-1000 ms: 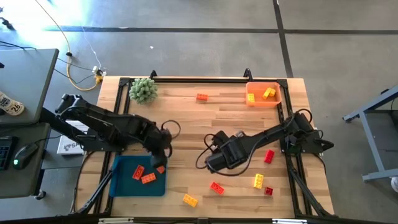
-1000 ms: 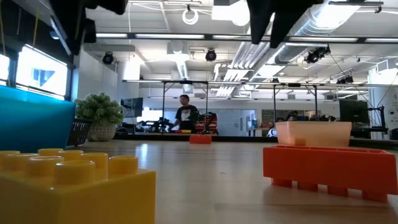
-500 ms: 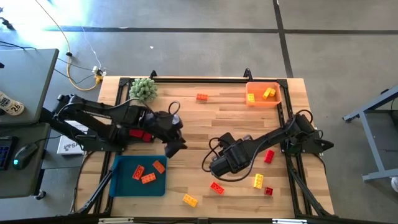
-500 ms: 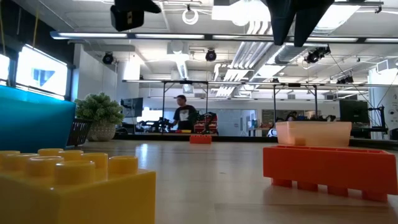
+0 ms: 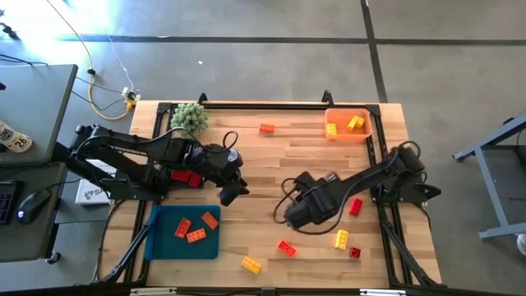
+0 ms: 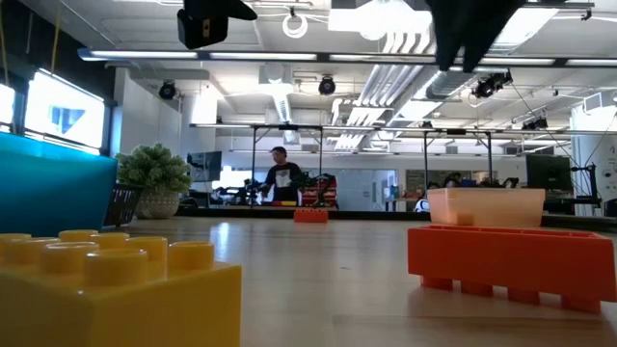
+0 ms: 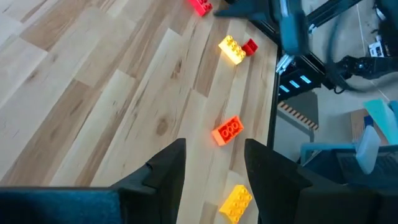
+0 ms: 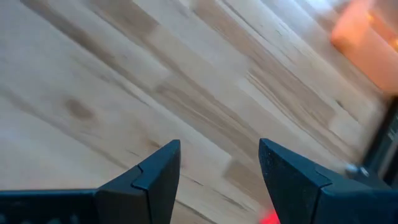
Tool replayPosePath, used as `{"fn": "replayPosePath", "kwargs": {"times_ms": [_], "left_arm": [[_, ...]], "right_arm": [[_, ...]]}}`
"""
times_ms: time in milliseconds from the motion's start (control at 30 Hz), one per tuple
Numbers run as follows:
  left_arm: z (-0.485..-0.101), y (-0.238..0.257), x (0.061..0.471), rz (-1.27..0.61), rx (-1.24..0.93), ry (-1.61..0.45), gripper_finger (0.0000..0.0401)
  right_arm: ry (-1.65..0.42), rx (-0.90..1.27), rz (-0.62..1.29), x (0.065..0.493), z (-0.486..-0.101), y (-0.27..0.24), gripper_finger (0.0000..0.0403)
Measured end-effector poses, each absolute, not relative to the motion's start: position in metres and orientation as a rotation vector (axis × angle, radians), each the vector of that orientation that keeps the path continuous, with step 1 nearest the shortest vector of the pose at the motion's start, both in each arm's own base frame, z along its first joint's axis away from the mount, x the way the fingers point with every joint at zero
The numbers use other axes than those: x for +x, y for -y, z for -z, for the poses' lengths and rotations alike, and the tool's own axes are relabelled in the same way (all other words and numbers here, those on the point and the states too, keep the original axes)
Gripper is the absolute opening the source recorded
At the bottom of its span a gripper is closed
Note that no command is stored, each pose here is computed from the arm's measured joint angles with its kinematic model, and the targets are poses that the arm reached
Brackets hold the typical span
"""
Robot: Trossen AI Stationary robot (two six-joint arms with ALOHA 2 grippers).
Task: Sort & place blocks by color
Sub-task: Put the yellow game piece into the orange bin
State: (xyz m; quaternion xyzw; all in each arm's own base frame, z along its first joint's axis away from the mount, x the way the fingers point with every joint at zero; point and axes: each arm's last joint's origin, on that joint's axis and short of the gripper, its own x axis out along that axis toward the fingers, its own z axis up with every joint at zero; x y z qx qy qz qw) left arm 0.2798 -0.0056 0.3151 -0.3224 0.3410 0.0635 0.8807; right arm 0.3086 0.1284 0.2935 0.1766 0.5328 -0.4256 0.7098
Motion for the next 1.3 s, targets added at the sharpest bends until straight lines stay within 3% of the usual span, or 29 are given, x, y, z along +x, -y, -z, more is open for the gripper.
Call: {"fn": "replayPosePath", "kwargs": {"times_ms": [300,500,1000,1300], "left_arm": [[-0.316,0.004,0.280,-0.148,-0.668,-0.695,0.0154],[-0.316,0.004,0.280,-0.150,-0.668,-0.695,0.0153],[-0.316,0.004,0.280,-0.153,-0.674,-0.695,0.0154],[-0.316,0.004,0.280,-0.153,-0.674,-0.695,0.0154]], "right_arm": [[-1.235,0.651,1.076,0.236,-0.288,-0.112,0.0204],[-1.171,0.868,1.098,0.211,-0.276,-0.122,0.0204],[-1.122,1.123,1.157,0.178,-0.239,-0.167,0.0204],[-1.166,1.191,1.078,0.183,-0.209,-0.186,0.0204]]}}
